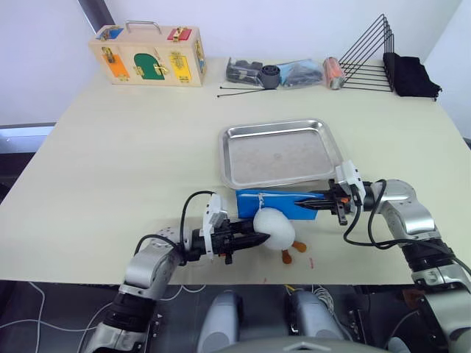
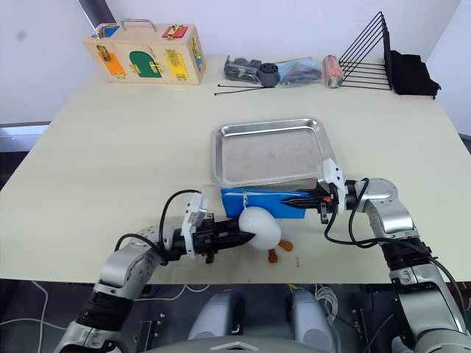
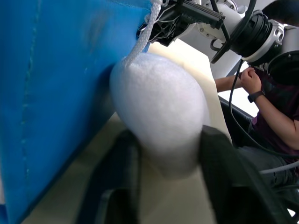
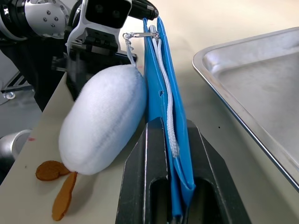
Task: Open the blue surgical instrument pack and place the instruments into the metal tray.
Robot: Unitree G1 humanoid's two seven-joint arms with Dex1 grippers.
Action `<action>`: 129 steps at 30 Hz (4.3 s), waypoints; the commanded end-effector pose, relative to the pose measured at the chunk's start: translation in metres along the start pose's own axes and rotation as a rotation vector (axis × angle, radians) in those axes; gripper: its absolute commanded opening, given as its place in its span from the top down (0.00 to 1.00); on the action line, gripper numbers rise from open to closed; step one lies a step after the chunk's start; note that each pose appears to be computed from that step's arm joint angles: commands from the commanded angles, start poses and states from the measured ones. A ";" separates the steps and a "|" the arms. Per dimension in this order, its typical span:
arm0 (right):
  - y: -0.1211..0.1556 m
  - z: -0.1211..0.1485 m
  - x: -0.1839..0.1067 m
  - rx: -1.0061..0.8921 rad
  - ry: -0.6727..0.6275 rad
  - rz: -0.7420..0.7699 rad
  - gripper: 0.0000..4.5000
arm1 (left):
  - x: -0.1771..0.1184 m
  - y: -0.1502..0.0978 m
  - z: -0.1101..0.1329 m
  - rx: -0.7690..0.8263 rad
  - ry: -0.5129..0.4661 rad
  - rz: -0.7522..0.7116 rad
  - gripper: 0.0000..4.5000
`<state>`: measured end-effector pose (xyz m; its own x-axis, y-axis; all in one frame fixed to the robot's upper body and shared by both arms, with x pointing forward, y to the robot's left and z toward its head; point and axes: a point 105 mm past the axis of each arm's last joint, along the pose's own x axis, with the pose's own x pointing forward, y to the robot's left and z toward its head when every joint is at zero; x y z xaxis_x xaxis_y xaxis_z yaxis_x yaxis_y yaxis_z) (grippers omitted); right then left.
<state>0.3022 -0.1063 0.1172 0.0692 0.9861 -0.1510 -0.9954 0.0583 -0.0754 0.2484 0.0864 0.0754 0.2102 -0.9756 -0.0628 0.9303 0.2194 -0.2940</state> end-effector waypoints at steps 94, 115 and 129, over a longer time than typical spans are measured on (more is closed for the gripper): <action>0.011 0.048 0.005 -0.057 -0.240 0.029 1.00 | -0.139 0.036 0.108 0.462 0.424 0.169 0.01; 0.016 0.042 0.007 -0.054 -0.209 0.065 1.00 | -0.064 0.036 0.111 0.485 0.132 0.031 0.01; 0.015 0.031 0.001 -0.044 -0.178 0.056 1.00 | -0.084 0.040 0.104 0.466 0.200 0.045 0.01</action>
<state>0.2866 -0.0981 0.1400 0.0069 1.0000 0.0043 -0.9969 0.0072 -0.0787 0.3008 0.1740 0.1609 0.2284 -0.9395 -0.2551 0.9707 0.1998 0.1331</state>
